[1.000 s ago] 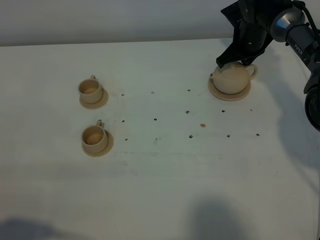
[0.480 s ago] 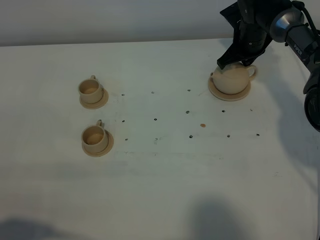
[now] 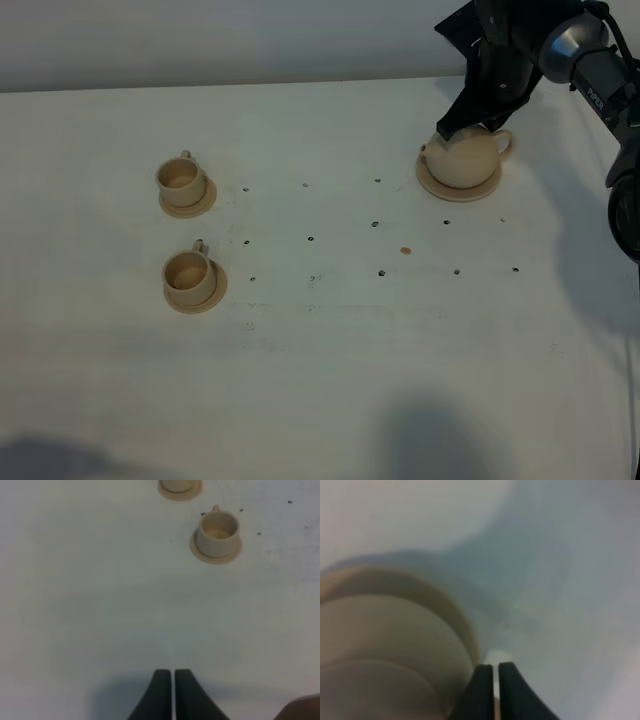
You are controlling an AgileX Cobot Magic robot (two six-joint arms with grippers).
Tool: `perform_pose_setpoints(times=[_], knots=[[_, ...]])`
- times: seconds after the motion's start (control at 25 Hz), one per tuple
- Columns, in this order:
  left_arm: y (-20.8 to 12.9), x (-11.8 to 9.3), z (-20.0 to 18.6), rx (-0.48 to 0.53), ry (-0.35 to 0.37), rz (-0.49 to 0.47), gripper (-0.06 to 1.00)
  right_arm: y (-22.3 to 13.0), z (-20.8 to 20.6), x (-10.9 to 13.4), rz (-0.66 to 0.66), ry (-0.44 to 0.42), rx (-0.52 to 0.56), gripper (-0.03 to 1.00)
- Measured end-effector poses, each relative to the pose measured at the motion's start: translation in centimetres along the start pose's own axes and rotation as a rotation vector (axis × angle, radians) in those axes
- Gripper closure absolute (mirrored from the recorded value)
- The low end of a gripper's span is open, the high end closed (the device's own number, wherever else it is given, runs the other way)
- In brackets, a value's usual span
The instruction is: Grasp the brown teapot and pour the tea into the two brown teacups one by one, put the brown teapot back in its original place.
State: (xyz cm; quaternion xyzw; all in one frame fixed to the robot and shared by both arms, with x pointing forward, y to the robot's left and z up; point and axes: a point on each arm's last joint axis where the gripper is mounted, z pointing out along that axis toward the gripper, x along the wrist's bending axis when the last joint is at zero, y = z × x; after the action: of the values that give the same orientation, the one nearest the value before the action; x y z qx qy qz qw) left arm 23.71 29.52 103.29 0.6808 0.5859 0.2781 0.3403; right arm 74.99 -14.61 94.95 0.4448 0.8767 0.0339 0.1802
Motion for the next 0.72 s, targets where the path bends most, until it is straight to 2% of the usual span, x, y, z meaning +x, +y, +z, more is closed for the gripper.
perform_pose_setpoints(times=[0.12, 0.24, 0.4, 0.72], knots=[[0.0, 0.0, 0.0, 0.000, 0.000, 0.000, 0.96, 0.8, -1.5, -0.4, -0.008, 0.007, -0.065, 0.95], [0.0, 0.0, 0.0, 0.000, 0.000, 0.000, 0.96, 1.5, -2.8, -0.5, -0.072, 0.020, -0.121, 0.95], [0.0, 0.0, 0.0, 0.000, 0.000, 0.000, 0.96, 1.7, -4.4, -0.7, -0.235, 0.020, -0.164, 0.94], [0.0, 0.0, 0.0, 0.000, 0.000, 0.000, 0.96, 1.8, -7.9, -1.5, -0.544, -0.042, -0.221, 0.94]])
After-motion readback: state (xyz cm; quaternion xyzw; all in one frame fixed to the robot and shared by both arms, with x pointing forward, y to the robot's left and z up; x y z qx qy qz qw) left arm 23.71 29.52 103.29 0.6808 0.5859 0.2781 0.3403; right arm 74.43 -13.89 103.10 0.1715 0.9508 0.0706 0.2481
